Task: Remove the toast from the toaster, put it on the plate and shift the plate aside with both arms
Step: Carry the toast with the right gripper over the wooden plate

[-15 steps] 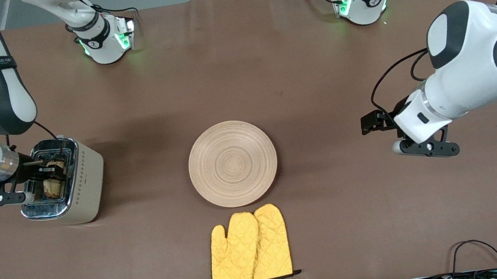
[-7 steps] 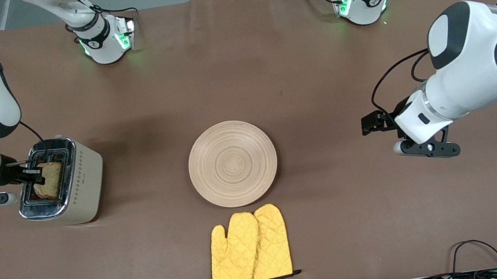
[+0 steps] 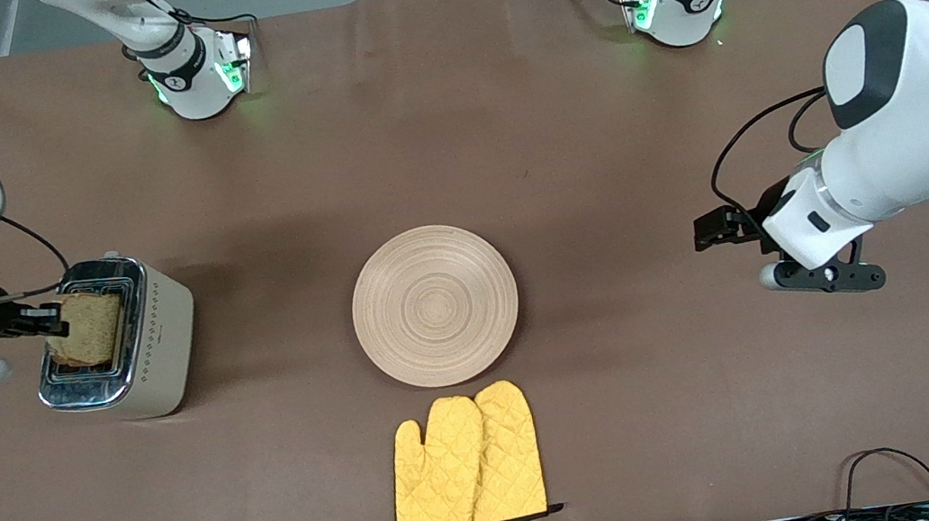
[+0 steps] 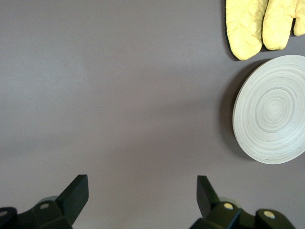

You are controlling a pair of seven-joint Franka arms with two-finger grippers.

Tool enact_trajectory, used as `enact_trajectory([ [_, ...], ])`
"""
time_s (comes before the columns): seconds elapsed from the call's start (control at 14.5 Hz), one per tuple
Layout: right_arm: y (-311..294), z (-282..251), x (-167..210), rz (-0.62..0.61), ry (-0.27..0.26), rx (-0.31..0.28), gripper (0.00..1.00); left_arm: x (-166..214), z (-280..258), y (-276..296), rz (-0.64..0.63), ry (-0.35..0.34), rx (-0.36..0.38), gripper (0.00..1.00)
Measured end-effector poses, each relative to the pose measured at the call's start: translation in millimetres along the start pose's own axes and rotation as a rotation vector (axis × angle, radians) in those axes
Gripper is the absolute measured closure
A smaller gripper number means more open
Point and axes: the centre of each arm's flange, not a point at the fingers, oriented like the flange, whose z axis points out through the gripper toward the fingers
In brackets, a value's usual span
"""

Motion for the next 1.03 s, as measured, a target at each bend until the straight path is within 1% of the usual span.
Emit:
enact_trajectory([
  [0.14,-20,-34,5,0.001,0.032,0.003,0.93,1,-6,-6,-0.010,0.010,-0.001,0.00],
  [0.28,-56,-50,9,0.032,0.058,0.014,0.93,0,-11,-8,-0.012,0.018,-0.001,0.00],
  [0.48,-134,-44,13,0.090,0.080,0.045,0.93,0,-13,-13,-0.019,0.022,-0.001,0.00],
  [0.62,-185,-20,20,0.113,0.086,0.088,0.93,0,-15,-16,-0.025,0.023,-0.001,0.00],
  [0.69,-205,-3,24,0.125,0.082,0.139,0.93,0,-15,-18,-0.027,0.024,-0.001,0.00],
  [0.89,-242,58,28,0.219,0.080,0.359,0.93,0,-16,-21,-0.031,0.025,-0.001,0.00],
  [1.03,-267,88,20,0.273,0.089,0.459,0.93,1,-18,-31,-0.046,0.027,-0.002,0.00],
])
